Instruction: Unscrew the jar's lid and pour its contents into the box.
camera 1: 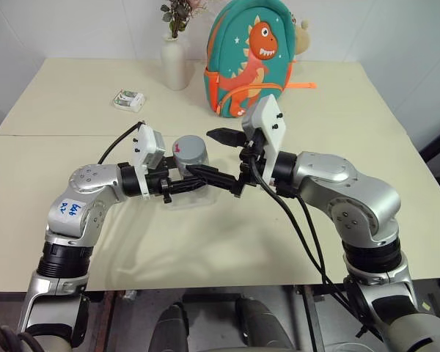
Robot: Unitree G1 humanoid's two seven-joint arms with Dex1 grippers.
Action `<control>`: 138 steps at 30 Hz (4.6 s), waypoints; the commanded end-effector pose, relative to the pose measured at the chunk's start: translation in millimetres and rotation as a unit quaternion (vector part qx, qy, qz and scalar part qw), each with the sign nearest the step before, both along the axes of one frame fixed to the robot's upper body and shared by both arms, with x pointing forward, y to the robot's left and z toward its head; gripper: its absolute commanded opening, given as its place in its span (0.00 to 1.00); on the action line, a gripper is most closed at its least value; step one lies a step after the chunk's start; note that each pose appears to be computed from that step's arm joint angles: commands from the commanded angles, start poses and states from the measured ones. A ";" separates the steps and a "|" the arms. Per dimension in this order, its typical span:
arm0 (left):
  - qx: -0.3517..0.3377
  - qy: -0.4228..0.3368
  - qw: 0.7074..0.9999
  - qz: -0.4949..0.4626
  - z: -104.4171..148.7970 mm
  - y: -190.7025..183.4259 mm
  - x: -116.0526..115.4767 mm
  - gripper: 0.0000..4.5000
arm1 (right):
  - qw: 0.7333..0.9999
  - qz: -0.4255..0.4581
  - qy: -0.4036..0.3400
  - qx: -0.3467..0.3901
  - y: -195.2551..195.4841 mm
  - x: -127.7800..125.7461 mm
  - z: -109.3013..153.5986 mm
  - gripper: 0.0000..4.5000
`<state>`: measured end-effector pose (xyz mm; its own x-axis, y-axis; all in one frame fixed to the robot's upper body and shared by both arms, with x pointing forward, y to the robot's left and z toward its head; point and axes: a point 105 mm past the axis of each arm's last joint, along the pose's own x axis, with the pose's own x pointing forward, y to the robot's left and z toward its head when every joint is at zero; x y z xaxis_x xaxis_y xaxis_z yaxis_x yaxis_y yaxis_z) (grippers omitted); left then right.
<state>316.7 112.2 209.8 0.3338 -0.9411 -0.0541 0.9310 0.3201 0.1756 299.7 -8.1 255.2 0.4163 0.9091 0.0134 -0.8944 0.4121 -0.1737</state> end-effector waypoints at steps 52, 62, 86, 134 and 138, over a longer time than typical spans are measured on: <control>0.036 -0.066 0.971 -0.227 12.9 -10.5 -28.3 0.46 | 0.964 0.260 -0.046 -0.037 -17.9 -30.8 22.7 0.57; 0.029 -0.073 0.974 -0.211 14.4 -8.5 -26.5 0.46 | 0.965 0.256 -0.036 -0.028 -20.7 -31.4 20.2 0.57; 0.045 -0.061 0.988 -0.136 7.6 -11.1 -10.0 0.46 | 0.989 0.132 -0.060 -0.029 16.2 -6.0 21.3 0.99; 0.035 -0.064 0.989 -0.129 12.0 -12.2 -6.9 0.46 | 0.991 0.127 -0.029 -0.016 10.2 1.3 26.0 0.99; 0.033 -0.065 0.989 -0.129 11.6 -12.6 -6.5 0.46 | 0.994 0.104 -0.024 -0.023 8.3 8.9 22.1 0.99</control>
